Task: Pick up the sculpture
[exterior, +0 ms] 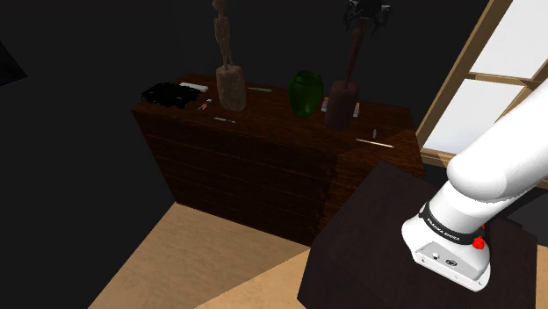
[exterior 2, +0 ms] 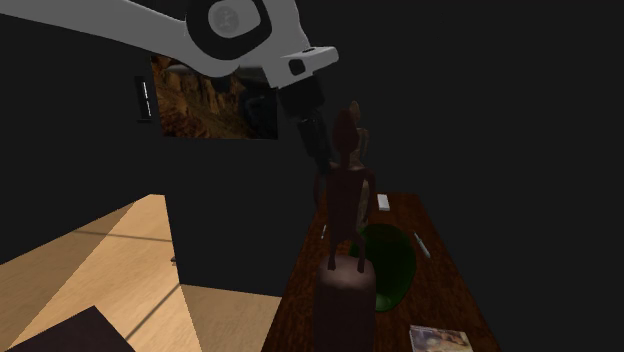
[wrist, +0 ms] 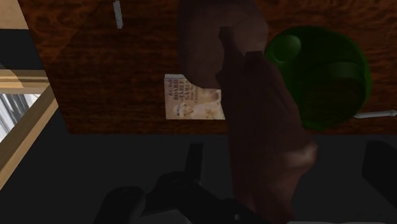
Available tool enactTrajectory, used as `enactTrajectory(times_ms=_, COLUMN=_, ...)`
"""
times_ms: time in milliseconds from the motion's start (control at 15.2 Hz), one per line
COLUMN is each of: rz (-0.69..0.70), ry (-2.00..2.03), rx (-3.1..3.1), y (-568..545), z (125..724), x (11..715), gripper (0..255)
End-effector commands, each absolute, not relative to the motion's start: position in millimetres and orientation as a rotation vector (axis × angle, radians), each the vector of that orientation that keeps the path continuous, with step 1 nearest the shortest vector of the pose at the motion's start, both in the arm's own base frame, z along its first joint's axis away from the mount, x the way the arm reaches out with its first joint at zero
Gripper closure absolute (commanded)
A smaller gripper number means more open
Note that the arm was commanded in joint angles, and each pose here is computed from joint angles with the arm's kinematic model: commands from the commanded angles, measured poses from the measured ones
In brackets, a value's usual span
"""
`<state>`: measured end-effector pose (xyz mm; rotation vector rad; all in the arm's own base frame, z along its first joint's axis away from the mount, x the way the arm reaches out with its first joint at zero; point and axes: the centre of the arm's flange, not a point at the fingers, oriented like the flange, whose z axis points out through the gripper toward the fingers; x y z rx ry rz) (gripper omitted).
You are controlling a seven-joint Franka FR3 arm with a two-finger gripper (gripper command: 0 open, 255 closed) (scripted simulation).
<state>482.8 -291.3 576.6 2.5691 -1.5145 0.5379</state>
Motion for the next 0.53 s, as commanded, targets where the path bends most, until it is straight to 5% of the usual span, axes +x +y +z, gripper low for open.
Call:
enactTrajectory(times_ms=0, rz=0.539, ry=-1.516, rx=2.568, y=-291, z=567, x=483, gripper=0)
enactTrajectory(times_ms=264, rz=0.539, ry=-1.516, rx=2.568, y=-291, z=553, x=483, gripper=0)
enactTrajectory(times_ms=330, rz=0.539, ry=-1.516, rx=2.568, y=-291, z=553, x=483, gripper=255)
enactTrajectory(times_ms=462, rz=0.539, ry=-1.516, rx=2.568, y=-291, z=553, x=482, gripper=255)
